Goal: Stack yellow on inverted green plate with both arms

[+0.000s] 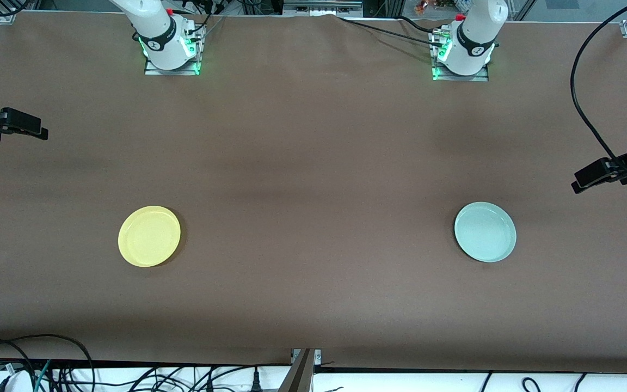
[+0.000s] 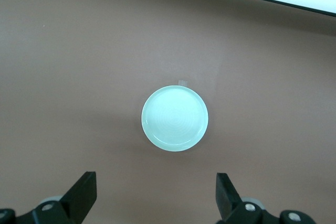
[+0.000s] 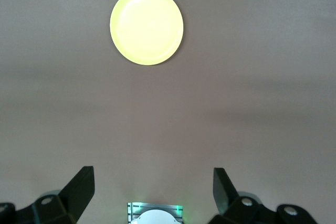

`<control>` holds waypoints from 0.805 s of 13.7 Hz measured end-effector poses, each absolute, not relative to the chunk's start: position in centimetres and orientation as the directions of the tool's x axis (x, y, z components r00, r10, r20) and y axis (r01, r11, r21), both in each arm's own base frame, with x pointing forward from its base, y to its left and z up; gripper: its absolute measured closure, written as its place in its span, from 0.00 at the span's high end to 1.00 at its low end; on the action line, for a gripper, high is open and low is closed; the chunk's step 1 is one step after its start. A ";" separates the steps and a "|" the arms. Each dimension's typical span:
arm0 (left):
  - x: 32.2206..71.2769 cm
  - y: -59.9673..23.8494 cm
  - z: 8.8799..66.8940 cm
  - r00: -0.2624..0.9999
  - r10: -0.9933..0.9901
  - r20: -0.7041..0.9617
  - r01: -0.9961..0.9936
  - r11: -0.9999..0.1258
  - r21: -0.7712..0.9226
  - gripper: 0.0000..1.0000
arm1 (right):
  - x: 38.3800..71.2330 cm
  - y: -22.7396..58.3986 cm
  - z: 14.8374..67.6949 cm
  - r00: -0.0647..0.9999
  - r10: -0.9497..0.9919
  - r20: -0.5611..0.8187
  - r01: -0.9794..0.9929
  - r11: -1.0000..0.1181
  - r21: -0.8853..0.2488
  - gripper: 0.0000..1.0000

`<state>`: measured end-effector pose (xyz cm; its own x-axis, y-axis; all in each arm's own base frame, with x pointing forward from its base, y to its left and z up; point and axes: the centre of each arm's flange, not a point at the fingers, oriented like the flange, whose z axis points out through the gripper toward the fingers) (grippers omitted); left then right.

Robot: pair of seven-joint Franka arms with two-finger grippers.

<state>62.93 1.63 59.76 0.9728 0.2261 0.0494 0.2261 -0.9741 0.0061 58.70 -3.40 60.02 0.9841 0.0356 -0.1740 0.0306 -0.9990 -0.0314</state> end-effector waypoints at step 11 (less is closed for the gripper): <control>65.1 7.6 49.7 0.991 0.078 -0.110 0.077 -0.997 -0.009 1.00 | 58.7 -3.4 60.0 0.984 0.036 -0.174 0.031 -0.999 -0.031 1.00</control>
